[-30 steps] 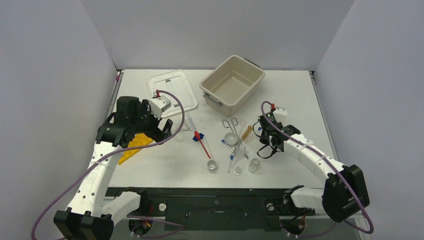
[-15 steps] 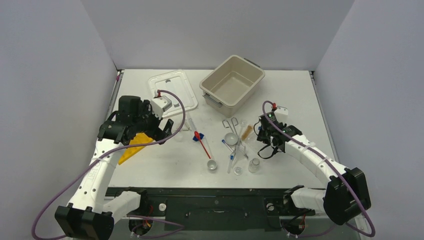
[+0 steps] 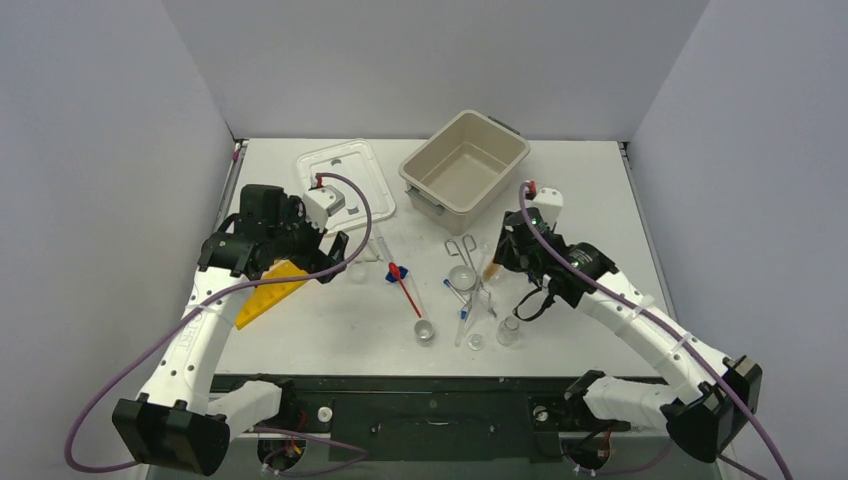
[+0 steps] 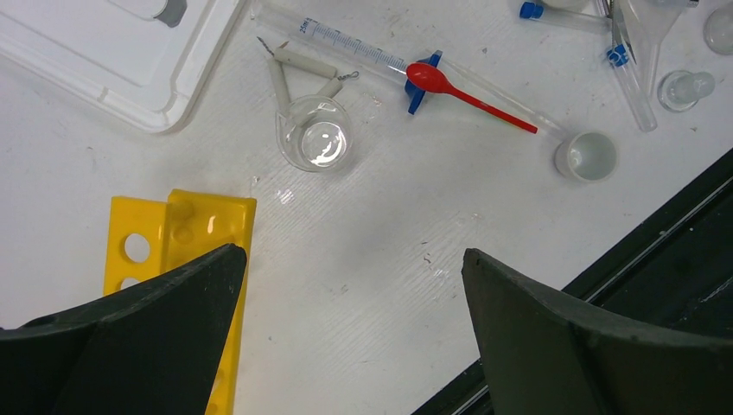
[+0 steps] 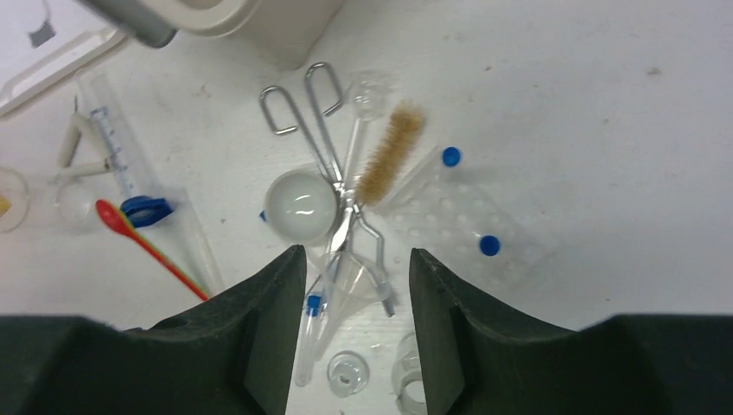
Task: Organize the chemistry lab equipment
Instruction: Pick up the test tube at the center of the board.
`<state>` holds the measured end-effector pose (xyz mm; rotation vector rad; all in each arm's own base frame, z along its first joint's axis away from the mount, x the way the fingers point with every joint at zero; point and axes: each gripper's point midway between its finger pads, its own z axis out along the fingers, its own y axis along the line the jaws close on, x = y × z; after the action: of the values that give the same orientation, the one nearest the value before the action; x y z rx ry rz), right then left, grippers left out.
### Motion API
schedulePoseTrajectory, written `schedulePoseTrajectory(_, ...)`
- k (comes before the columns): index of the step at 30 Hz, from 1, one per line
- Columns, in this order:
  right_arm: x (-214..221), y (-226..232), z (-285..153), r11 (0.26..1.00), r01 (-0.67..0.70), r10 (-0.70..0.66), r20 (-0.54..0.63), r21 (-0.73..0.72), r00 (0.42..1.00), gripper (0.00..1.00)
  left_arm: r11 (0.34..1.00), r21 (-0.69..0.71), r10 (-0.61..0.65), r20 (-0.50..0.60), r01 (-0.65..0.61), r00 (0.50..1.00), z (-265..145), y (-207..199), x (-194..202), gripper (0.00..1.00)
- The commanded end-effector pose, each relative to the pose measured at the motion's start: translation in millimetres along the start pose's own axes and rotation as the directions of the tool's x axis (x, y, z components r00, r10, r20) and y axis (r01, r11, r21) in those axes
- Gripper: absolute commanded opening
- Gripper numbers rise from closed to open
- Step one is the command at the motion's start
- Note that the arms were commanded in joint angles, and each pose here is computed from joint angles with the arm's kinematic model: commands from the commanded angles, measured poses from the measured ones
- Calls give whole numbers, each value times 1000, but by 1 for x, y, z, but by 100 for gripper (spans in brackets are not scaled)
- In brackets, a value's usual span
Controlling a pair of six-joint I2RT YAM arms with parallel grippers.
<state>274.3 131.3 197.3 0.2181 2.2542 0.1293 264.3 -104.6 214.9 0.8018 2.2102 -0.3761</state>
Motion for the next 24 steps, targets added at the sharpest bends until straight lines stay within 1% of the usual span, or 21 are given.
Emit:
schedulePoseTrajectory(1,7,56,1,990,79,-82,-17,-115,997,43,1000,18,5,54,-6,999,-6,-4,-16,97)
schedulePoseTrajectory(4,34,91,15,971,186,-199,-76,-154,977,42,1000,17,14,48,-15,999,-7,-4,-12,96)
schedulePoseTrajectory(5,48,106,19,956,238,-257,-97,-172,961,42,1000,11,21,52,-21,998,-8,-4,-12,96)
schedulePoseTrajectory(6,55,113,21,948,259,-282,-107,-185,954,42,1000,9,22,51,-23,998,-8,-3,-11,97)
schedulePoseTrajectory(7,74,122,29,932,308,-336,-138,-192,932,42,1000,5,26,53,-26,998,-8,-3,-11,97)
schedulePoseTrajectory(9,94,134,35,917,333,-371,-161,-220,914,42,1000,5,30,50,-30,998,-9,-3,-10,97)
schedulePoseTrajectory(13,127,134,55,907,362,-406,-217,-217,888,42,999,12,29,41,-30,999,-10,-5,-8,97)
schedulePoseTrajectory(15,136,131,63,904,374,-416,-233,-206,879,45,999,12,29,39,-29,999,-10,-5,-7,97)
schedulePoseTrajectory(19,143,125,71,906,379,-418,-242,-190,876,51,999,13,29,38,-30,999,-11,-6,-6,97)
schedulePoseTrajectory(24,149,107,85,918,362,-393,-266,-160,880,53,999,9,30,38,-31,999,-13,-6,-7,97)
